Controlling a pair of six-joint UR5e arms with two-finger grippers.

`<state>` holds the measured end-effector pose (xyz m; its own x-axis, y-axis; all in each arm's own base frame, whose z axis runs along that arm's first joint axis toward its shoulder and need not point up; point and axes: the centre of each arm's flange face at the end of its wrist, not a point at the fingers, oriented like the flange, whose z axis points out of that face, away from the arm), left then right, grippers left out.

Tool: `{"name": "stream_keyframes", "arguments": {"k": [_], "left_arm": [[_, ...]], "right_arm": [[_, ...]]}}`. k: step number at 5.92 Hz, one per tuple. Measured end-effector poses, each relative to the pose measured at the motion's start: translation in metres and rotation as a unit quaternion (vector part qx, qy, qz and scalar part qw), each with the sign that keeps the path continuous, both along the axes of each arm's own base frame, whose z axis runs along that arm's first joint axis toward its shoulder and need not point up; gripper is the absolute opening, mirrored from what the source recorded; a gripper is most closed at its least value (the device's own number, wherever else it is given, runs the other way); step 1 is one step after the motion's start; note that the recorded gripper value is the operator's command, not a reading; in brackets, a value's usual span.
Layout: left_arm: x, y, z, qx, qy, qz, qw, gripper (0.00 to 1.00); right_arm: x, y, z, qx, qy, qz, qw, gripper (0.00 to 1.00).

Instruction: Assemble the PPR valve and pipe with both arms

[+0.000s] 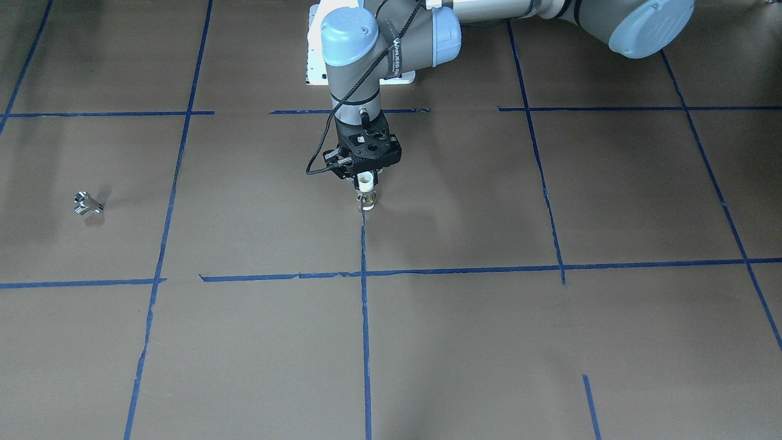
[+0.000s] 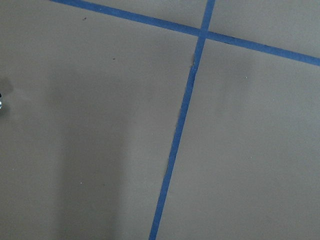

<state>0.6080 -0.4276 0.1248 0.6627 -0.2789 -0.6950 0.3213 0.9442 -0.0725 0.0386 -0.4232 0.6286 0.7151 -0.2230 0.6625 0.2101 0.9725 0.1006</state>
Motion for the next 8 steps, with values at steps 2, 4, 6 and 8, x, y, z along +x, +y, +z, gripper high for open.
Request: {"name": "stream_keyframes", "arguments": {"k": [2,4,6,8], "left_arm": [[0.0,0.0,0.0,0.0,0.0,0.001,1.0,0.52],[-0.001,0.0,-0.001,0.008,-0.001,0.008,0.9999,1.0],[-0.019,-0.01,-0.006,0.039,-0.002,0.032,0.9987,1.0],[-0.092,-0.036,0.031,0.057,0.011,0.101,0.9932,1.0]], "right_arm": [[0.0,0.0,0.0,0.0,0.0,0.0,1.0,1.0],[0.0,-0.001,0.0,0.001,0.0,0.0,1.0,1.0],[0.0,-0.002,-0.002,0.002,0.0,0.0,1.0,1.0],[0.0,-0.005,-0.004,0.006,0.001,0.0,1.0,1.0]]}}
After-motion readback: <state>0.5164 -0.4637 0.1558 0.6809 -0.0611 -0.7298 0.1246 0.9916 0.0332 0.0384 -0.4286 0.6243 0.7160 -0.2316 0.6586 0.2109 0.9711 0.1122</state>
